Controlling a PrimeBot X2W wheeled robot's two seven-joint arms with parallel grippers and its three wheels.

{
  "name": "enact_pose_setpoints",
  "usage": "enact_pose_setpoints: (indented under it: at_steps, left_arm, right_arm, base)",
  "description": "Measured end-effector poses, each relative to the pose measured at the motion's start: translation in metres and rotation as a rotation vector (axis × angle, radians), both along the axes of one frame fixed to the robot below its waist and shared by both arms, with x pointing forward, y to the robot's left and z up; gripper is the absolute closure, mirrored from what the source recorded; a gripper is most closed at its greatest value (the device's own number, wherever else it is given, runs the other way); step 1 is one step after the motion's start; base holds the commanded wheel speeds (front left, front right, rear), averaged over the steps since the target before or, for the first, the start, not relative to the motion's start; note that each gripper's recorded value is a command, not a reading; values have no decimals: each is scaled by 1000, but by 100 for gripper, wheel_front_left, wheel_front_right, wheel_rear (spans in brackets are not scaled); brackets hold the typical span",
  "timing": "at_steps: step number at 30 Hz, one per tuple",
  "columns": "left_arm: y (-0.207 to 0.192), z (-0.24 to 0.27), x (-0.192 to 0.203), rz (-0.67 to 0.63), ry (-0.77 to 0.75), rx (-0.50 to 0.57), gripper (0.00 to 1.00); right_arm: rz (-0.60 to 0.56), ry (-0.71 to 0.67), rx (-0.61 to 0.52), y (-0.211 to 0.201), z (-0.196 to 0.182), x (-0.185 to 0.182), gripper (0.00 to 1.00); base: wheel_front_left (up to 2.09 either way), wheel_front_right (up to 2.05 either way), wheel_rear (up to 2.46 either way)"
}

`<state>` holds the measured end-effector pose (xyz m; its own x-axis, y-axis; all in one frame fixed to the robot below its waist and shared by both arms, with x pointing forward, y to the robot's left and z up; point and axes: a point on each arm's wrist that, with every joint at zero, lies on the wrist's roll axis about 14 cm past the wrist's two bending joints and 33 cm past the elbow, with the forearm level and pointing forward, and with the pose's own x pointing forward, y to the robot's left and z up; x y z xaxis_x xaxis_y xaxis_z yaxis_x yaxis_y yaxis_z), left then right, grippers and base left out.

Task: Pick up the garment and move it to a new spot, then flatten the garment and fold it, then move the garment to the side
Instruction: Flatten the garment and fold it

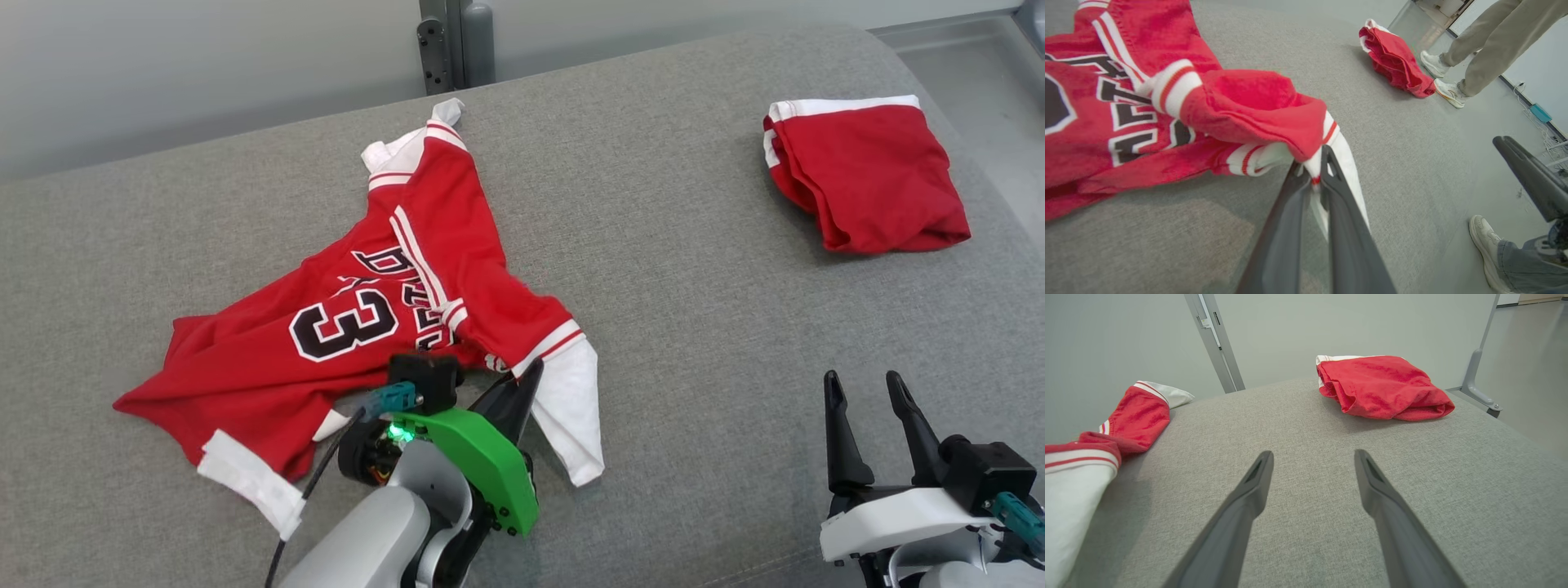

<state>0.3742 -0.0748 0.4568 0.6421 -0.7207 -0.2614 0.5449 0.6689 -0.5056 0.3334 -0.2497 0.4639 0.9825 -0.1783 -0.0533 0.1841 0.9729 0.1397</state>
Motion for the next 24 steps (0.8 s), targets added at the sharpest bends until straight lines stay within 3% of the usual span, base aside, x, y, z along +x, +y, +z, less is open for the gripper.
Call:
enact_pose_setpoints:
  at_steps: [7,14,15,16,17,18,19,24]
  left_arm:
    - [-26,13,1,-233,-88,190,100]
    - [-40,-34,-5,-401,-75,431,100]
    - [-44,-39,-6,-415,-72,445,93]
    - [-48,-42,-8,-434,-80,452,74]
    - [-53,-44,-9,-444,-88,455,37]
    - [-61,-44,-11,-456,-91,438,11]
    - [-68,-42,-14,-470,-96,421,0]
    - [-91,-29,-23,-508,-129,343,0]
  right_arm:
    - [-18,-7,28,-2,1,-3,0]
    - [-70,13,43,-15,-5,-16,0]
    - [-81,16,44,-18,-5,-18,0]
    - [-91,17,47,-20,-5,-19,0]
    - [-100,19,48,-22,-6,-21,0]
    - [-114,22,50,-26,-7,-24,0]
    - [-125,26,49,-29,-7,-26,0]
    - [-163,42,44,-39,-11,-35,0]
  base:
    - [0,0,0]
    - [0,0,0]
    - [0,0,0]
    - [0,0,0]
    - [0,0,0]
    - [0,0,0]
    - [0,0,0]
    - [0,0,0]
